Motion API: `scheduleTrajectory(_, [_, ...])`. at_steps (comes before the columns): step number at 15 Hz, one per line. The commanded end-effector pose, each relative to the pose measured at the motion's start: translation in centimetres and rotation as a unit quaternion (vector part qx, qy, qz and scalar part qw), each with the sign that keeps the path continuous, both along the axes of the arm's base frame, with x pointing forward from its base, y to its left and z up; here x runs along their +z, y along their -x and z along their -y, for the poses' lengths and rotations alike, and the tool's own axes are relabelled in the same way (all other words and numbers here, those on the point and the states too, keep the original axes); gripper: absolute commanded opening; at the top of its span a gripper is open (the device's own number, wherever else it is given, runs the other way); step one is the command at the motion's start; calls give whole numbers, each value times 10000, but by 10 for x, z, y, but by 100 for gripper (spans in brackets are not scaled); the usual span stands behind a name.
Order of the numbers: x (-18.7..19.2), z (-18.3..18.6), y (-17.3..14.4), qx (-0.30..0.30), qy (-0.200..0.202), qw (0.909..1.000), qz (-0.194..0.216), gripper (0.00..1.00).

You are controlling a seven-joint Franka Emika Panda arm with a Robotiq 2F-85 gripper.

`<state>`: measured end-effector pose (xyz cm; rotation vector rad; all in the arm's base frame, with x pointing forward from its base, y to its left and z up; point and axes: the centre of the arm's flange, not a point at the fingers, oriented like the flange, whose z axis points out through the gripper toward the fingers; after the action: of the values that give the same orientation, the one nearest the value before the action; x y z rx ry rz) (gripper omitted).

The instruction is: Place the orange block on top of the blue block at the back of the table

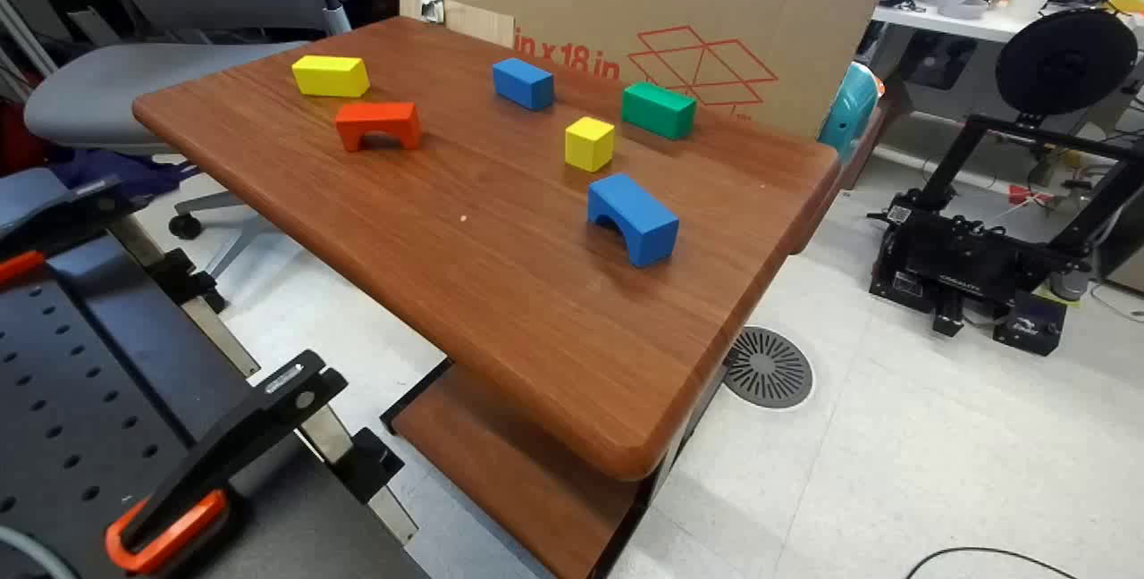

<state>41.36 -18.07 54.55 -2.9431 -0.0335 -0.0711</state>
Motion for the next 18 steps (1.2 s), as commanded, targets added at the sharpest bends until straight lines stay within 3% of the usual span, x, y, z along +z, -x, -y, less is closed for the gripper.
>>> scheduleTrajectory(1, [0,0,0,-1,1,10000,4,100])
scheduleTrajectory(9, [-3,-5,-6,-7,88,10000,-30,100])
scheduleTrajectory(13, [-36,-50,-48,262,661,9973,-190,100])
scheduleTrajectory(18, [-113,-114,-90,978,1467,9838,-317,100])
